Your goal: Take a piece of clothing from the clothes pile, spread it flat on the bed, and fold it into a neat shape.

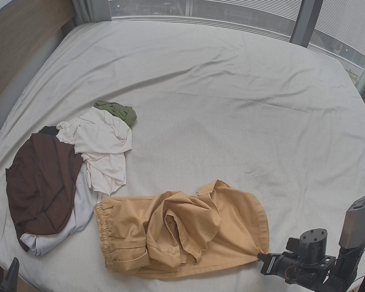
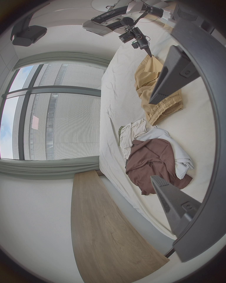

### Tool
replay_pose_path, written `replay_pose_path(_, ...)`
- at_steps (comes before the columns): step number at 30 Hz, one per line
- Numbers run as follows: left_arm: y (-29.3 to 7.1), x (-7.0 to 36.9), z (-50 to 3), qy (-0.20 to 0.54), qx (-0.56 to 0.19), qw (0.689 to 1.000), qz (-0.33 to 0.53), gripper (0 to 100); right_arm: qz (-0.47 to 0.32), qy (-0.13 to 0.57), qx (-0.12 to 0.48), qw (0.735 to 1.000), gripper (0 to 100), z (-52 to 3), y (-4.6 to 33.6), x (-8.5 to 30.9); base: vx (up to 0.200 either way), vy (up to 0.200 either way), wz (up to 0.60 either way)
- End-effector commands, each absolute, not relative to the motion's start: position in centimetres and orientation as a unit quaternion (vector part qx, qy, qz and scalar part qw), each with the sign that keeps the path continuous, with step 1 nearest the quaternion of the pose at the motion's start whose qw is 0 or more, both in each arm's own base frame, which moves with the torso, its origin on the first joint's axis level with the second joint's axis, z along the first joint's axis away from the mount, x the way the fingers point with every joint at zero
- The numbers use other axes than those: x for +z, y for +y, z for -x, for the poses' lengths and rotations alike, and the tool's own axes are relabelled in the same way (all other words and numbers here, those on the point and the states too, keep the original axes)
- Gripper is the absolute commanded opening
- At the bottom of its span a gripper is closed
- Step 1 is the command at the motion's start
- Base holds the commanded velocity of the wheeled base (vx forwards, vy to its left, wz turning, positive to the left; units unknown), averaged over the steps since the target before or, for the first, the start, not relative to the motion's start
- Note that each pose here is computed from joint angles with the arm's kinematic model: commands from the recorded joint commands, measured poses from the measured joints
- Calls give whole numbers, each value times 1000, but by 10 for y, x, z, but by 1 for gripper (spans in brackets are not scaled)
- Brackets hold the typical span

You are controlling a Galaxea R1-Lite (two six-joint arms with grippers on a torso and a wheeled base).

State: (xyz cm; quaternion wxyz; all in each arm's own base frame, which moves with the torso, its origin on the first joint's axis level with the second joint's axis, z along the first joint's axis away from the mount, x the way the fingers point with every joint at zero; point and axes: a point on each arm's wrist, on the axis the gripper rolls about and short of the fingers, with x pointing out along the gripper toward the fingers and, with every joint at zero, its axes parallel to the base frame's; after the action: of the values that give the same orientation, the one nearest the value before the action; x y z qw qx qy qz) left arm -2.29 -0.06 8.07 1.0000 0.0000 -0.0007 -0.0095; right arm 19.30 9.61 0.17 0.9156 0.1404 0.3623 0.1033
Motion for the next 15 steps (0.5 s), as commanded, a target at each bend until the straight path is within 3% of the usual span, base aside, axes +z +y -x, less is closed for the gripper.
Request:
replay_pose_path(1, -1, 75, 23, 0, -10, 1000, 0, 100, -132, 386, 93, 908, 0, -185, 91, -4, 0, 0, 0)
replay_pose_path(7, -1, 75, 23, 0, -10, 1000, 1, 100, -131, 390, 105, 905, 0, -185, 94, -7, 0, 0, 0)
replay_pose_path(8, -1, 75, 23, 0, -10, 1000, 1, 100, -136, 384, 111, 907, 100, -186, 95, -5, 0, 0, 0)
replay_pose_path(15, -1, 75, 23, 1, -13, 1000, -5, 100, -163, 293, 133, 933, 100, -192, 95, 24, 0, 0, 0)
